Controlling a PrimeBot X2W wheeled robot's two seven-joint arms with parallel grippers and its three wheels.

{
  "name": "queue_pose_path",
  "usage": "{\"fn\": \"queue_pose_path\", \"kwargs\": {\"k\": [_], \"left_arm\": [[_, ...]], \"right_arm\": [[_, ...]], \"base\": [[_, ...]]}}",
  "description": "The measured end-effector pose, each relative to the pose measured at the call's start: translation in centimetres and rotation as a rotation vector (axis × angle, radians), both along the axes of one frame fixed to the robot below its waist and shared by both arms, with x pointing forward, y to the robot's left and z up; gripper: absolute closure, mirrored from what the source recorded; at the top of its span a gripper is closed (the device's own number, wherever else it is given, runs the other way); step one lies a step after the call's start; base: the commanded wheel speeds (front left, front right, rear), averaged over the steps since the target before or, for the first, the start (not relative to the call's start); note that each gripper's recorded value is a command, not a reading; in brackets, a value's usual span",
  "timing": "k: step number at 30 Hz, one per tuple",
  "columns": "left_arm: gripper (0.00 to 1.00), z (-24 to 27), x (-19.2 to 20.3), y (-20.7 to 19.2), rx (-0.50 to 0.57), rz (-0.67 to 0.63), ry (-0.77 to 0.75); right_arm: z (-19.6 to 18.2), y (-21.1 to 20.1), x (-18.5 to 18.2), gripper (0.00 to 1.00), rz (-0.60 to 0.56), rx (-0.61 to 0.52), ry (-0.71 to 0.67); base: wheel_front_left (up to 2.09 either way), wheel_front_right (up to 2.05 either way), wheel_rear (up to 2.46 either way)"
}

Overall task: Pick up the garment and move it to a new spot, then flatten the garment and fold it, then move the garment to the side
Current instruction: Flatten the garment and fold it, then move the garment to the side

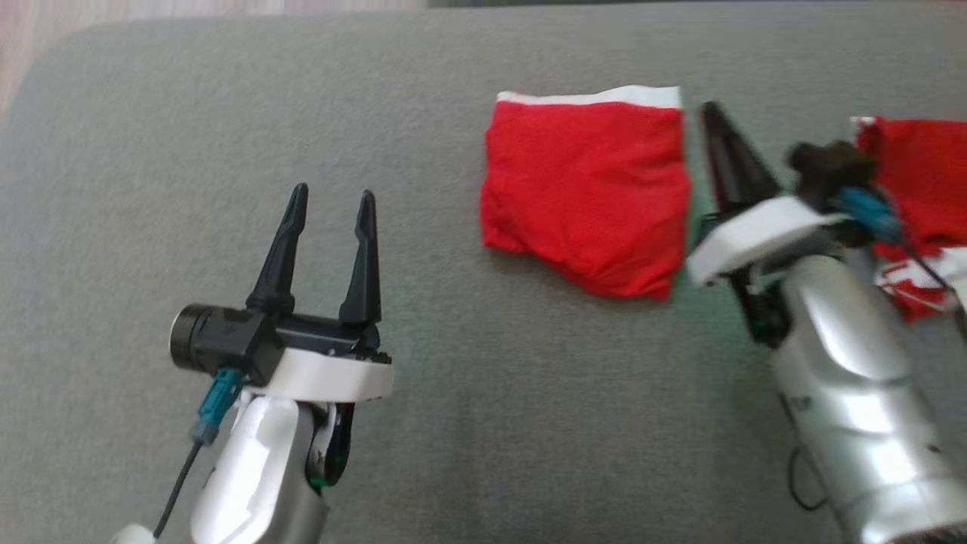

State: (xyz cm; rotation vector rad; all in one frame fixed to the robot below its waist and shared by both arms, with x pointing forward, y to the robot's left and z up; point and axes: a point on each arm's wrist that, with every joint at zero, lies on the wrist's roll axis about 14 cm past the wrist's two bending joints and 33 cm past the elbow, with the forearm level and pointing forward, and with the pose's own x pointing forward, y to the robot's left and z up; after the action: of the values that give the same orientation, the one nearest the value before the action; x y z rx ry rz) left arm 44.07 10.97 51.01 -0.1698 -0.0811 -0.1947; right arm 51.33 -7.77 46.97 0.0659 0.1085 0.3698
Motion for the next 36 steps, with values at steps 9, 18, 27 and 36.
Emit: {"fn": "queue_pose_path", "kwargs": {"k": [9, 18, 27, 36], "left_arm": [[0.00, 0.9, -0.5, -1.9, -0.017, -0.046, -0.022], [0.00, 0.0, -1.4, -2.9, -0.018, -0.077, 0.006], [0.00, -2.5, -2.5, -2.2, 0.009, -0.068, 0.079], [0.00, -2.9, -2.1, -1.8, 0.008, -0.060, 0.088]], "right_arm": [[1.4, -9.8, -5.0, 1.00, -0.268, -0.003, -0.084], [-1.0, -12.8, -10.4, 0.00, -0.391, 0.016, -0.018], [-1.6, -12.2, -11.8, 0.00, -0.389, 0.065, 0.005], [-1.8, -8.7, -8.6, 0.00, -0.284, 0.064, 0.047]], "base": [[0.00, 0.00, 0.00], [0.00, 0.00, 0.00], [0.00, 0.00, 0.00], [0.00, 0.00, 0.00]]}}
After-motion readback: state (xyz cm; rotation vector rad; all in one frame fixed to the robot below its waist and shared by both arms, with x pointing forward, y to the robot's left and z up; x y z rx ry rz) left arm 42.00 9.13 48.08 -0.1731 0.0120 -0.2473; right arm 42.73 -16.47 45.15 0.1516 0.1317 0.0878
